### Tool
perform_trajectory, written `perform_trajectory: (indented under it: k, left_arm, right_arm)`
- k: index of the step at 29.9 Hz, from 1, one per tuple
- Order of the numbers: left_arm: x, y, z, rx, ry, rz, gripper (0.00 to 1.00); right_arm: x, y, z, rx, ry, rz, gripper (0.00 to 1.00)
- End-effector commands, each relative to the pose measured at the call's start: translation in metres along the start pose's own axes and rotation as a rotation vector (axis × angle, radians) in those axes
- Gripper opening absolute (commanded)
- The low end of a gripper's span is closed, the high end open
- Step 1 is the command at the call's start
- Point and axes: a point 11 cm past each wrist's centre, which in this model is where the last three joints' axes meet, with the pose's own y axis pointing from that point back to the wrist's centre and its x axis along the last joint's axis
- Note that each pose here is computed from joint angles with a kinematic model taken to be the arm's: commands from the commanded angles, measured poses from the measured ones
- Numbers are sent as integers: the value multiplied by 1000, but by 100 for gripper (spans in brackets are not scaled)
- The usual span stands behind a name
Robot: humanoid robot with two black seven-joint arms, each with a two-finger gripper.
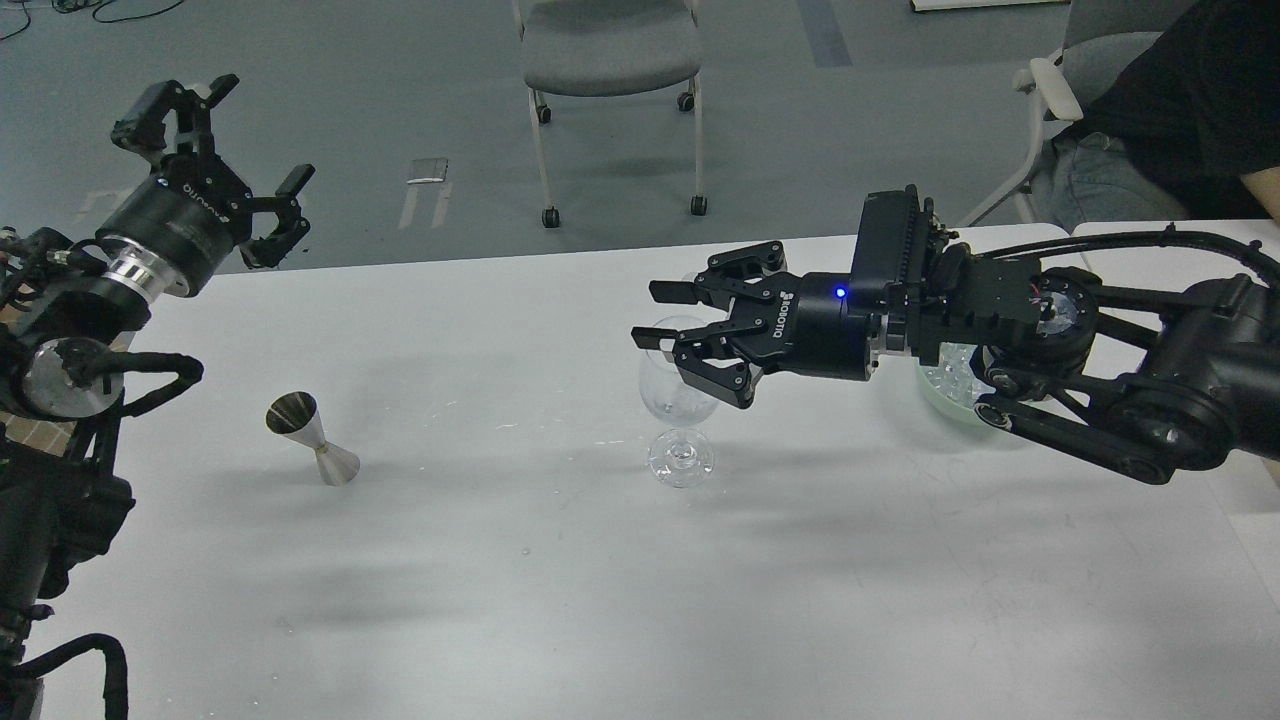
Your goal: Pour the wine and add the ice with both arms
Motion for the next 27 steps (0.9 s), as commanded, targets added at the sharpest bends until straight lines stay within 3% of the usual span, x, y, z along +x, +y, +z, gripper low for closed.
perform_trajectory:
  k: [1, 6, 8, 9, 11, 15, 27]
  left_arm:
    - [0, 0, 1, -1, -1, -1, 98]
    - [0, -1, 2, -3, -1, -1, 98]
    - [0, 0, 2, -4, -1, 0, 98]
    - [0, 0, 3, -5, -3, 0, 98]
    - [0, -1, 3, -2, 4, -2, 98]
    - [0, -1, 4, -6, 14, -3, 98]
    - [-5, -18, 32, -74, 55, 28, 98]
  right_arm:
    - [1, 1, 1, -2, 3, 5, 60]
    - [11, 1, 7, -22, 6, 38, 66]
    - [25, 2, 13, -45, -17, 87, 77]
    - [37, 3, 19, -68, -50, 138, 90]
    - [59, 9, 34, -120, -122, 234, 99]
    - [84, 18, 66, -216, -254, 378, 100]
    - [107, 37, 132, -413, -529, 621, 100]
